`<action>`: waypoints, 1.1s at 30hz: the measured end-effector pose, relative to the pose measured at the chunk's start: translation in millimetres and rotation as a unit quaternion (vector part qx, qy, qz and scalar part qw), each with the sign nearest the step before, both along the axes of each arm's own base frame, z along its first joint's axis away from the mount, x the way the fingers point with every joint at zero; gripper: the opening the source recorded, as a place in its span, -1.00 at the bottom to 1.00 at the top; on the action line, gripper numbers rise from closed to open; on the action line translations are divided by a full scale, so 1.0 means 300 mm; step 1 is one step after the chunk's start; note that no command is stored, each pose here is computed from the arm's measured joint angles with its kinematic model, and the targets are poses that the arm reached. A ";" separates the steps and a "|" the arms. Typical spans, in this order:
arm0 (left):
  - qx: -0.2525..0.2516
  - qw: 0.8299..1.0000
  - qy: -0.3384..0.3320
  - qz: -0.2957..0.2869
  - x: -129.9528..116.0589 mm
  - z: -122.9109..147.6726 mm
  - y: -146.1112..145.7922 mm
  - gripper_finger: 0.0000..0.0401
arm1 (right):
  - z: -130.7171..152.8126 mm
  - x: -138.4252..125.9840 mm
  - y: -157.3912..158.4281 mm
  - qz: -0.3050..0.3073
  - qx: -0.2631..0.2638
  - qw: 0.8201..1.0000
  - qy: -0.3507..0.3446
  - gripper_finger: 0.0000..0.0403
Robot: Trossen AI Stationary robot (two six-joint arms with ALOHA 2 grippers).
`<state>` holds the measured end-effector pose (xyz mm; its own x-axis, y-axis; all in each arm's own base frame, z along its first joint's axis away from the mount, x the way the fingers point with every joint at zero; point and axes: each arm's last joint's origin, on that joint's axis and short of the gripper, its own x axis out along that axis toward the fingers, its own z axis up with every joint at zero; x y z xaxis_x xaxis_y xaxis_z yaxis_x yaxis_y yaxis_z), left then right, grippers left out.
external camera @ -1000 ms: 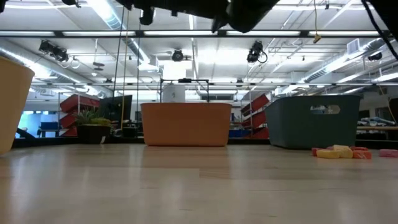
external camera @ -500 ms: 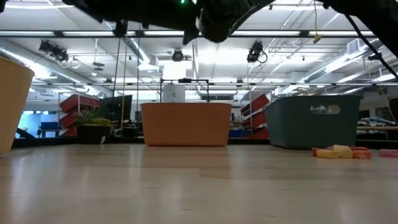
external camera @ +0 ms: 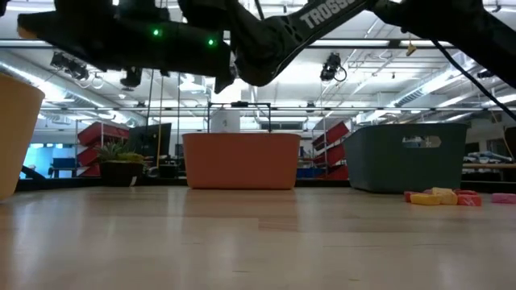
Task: Sort candy
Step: Put the yellow candy into the yellow bin
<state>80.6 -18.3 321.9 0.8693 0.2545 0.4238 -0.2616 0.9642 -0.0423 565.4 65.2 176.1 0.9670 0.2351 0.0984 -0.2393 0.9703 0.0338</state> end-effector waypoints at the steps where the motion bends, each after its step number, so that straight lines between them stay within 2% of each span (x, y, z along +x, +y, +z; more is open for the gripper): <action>1: 0.000 1.000 0.000 0.000 0.000 0.000 0.000 -0.67 | -0.005 0.005 -0.003 0.000 0.001 1.000 0.003 -0.80; 7: 0.001 1.000 0.002 0.000 0.001 -0.001 0.000 -0.67 | -0.027 0.014 -0.007 -0.002 -0.004 1.000 0.027 -0.80; 24: 0.002 1.000 0.004 0.000 0.001 -0.002 0.000 -0.67 | -0.030 0.014 -0.002 -0.005 -0.013 0.999 0.032 -0.76; 33: 0.002 1.000 0.004 0.000 0.001 -0.002 0.000 -0.67 | -0.037 0.014 -0.002 -0.016 -0.014 0.999 0.043 -0.50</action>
